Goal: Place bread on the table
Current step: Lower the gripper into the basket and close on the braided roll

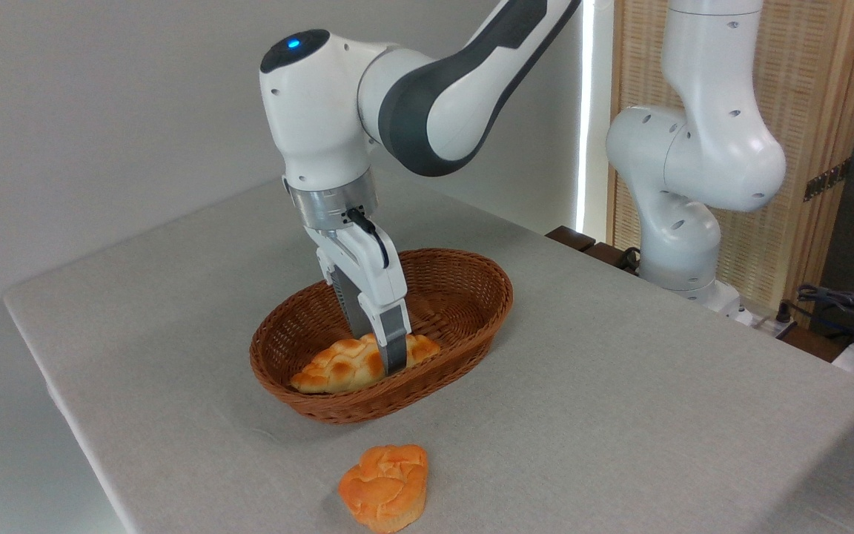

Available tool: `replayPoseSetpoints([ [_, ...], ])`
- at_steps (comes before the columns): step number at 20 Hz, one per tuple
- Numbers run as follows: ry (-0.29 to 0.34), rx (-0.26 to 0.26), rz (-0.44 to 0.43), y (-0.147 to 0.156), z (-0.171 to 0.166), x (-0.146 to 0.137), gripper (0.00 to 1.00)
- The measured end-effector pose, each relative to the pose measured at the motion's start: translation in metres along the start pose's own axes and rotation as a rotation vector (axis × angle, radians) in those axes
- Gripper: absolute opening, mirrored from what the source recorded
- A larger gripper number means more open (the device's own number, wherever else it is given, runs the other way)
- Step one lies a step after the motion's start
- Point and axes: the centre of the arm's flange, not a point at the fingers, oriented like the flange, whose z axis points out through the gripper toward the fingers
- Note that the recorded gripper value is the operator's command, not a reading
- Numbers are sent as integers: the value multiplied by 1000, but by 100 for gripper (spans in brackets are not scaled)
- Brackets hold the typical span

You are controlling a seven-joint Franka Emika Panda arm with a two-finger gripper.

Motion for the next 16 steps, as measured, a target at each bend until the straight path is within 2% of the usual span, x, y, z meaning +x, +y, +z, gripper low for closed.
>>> replayPoseSetpoints([
  [2,0,1,4,2,3,1,92],
  [3,-1,1,4,2,3,1,82],
  [5,-2,2,5,2,3,1,68],
  [8,-10,8,40,2,4,0,29],
  [10,-24,18,64,1,5,-1,9],
  [11,-32,24,74,1,6,-2,2],
  [16,-38,29,82,1,6,-2,0],
])
